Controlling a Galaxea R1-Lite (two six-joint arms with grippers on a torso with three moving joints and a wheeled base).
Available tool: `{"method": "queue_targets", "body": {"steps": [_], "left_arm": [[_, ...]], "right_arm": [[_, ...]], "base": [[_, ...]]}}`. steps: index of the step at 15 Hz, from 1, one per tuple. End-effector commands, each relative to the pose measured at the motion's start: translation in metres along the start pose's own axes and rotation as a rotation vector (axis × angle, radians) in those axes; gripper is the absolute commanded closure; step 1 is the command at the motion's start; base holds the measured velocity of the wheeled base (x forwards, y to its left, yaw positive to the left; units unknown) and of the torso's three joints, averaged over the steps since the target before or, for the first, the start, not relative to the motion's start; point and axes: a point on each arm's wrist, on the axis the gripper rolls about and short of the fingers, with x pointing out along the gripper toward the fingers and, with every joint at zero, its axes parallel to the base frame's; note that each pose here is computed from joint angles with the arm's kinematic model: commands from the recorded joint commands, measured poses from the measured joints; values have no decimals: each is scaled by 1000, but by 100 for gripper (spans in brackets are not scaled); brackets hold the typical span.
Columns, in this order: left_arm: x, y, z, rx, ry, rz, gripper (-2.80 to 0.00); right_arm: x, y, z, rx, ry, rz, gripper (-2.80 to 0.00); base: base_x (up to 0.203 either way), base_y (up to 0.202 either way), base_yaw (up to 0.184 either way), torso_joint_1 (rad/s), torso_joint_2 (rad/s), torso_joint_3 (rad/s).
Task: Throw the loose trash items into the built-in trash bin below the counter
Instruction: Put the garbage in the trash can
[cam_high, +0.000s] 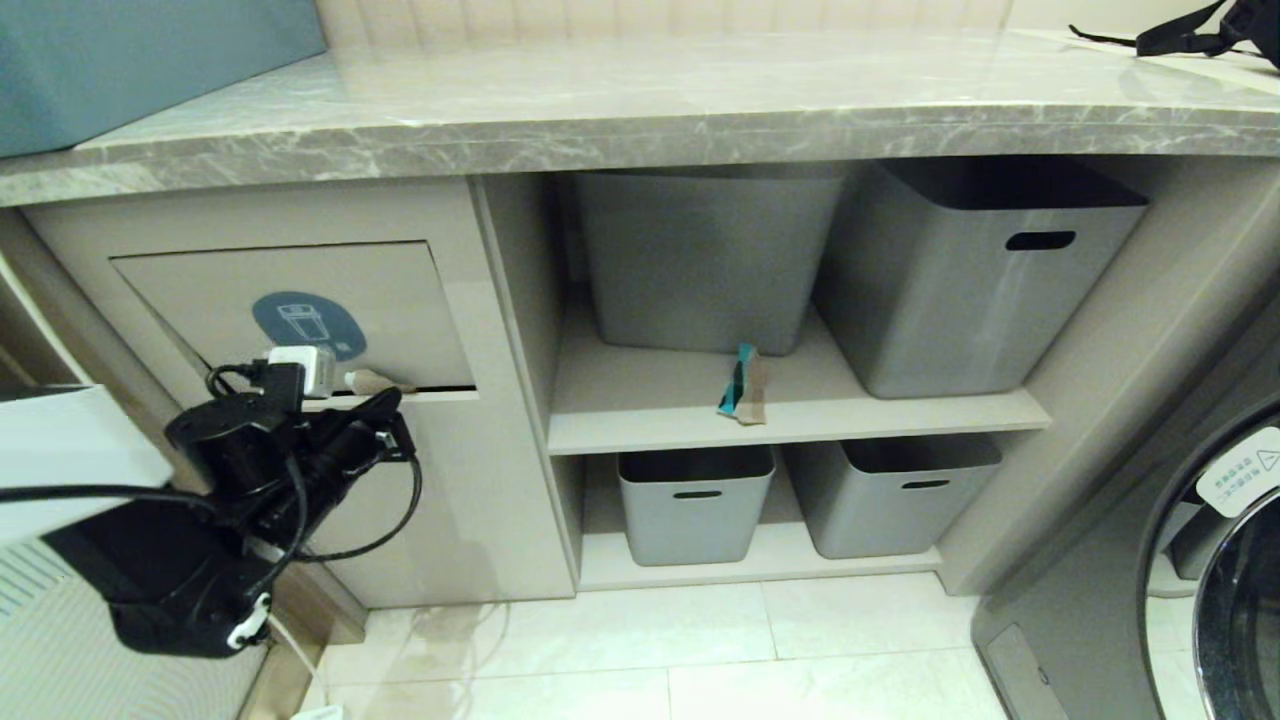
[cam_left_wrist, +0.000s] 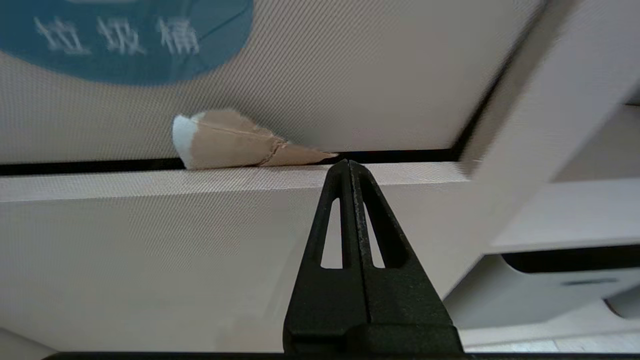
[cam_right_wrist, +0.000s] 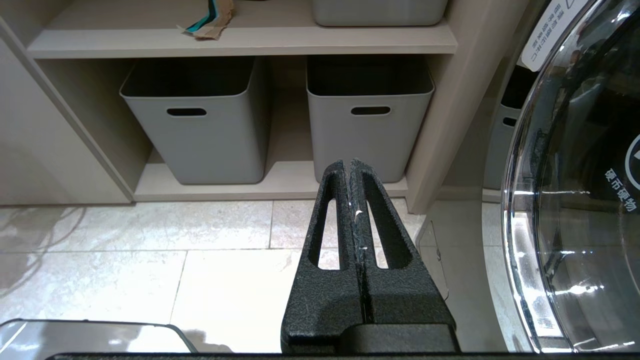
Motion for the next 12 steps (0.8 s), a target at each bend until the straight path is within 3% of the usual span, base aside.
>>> {"method": "queue_targets", "body": {"steps": [1, 6, 7, 10, 12], "left_arm": [[8, 0, -10, -9, 10, 5, 0], [33, 1, 2, -41, -89, 38, 0], [34, 1, 2, -47, -90, 46, 0], [33, 6, 1, -52, -91, 169, 0], [30, 6, -1, -57, -78, 191, 0]], "right_arm": [[0, 0, 0, 0, -1, 1, 0], [0, 0, 0, 0, -1, 1, 0], [0, 0, 0, 0, -1, 1, 0], [0, 0, 0, 0, -1, 1, 0], [0, 0, 0, 0, -1, 1, 0]], "base": [[0, 0, 0, 0, 0, 0], [0, 0, 0, 0, 0, 0], [0, 0, 0, 0, 0, 0], [0, 0, 0, 0, 0, 0], [0, 0, 0, 0, 0, 0]]}}
